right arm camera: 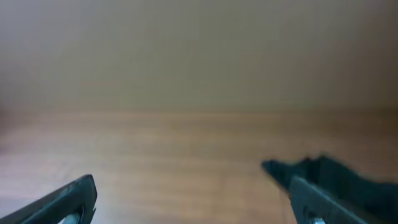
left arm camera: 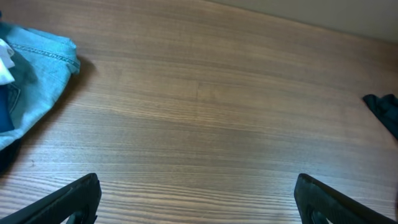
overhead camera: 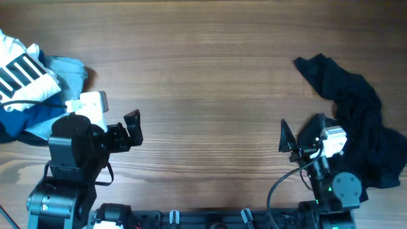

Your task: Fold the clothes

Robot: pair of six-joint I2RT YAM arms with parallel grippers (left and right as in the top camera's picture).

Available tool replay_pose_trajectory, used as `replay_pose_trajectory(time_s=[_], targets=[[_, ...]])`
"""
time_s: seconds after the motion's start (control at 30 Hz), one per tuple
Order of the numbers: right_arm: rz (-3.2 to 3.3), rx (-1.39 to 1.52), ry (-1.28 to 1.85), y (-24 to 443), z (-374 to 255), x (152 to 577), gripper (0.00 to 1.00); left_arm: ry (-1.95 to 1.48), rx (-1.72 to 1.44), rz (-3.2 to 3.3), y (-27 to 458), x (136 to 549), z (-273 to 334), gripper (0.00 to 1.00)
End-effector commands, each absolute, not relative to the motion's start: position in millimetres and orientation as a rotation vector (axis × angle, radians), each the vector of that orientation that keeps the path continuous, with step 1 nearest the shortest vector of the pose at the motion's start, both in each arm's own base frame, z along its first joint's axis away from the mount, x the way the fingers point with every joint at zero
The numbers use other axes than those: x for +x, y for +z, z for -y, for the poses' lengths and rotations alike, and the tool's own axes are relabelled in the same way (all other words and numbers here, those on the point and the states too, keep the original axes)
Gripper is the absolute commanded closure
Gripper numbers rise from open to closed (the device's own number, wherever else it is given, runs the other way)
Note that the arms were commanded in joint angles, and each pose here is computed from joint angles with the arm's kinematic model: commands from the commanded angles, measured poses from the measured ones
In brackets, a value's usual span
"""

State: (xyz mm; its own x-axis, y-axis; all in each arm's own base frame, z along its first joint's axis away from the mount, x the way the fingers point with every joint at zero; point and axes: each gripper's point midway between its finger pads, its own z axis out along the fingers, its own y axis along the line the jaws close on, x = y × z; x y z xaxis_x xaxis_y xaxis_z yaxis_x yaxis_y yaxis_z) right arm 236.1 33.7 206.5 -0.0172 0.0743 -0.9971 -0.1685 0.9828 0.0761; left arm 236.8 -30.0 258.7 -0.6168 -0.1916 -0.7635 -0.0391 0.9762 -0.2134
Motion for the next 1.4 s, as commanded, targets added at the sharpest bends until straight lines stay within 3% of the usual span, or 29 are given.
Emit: replay_pose_trajectory(time_s=[0.0,0.13,0.37,1.07,1.23,1.37], targets=[[-1.495,-0.134,0.151,198.0,-35.3,241.7,0.00,-0.218,-0.177,-2.227,258.3,237.2,29.3,0.00],[-1.523,-0.293,0.015,179.7,-37.0,243.2,0.00,-0.218,-0.177,-2.227,258.3,237.2,29.3,0.00],[-1.558,-0.110,0.114,177.5,-23.3,244.9,0.00,-0.218,-0.177,-2.227,258.3,237.2,29.3,0.00],[-1.557,-0.109,0.108,177.7,-22.2,245.2,0.00,-0.218,-0.177,-2.227,258.4,237.1,29.3,0.00],[-1.557,-0.108,0.108,177.7,-22.2,245.2,0.00,-0.198,-0.200,-2.209,259.4,214.4,20.8,0.00],[-1.557,-0.108,0.108,177.7,-22.2,245.2,0.00,-0.154,-0.293,-2.177,221.3,195.2,1.7,0.00]])
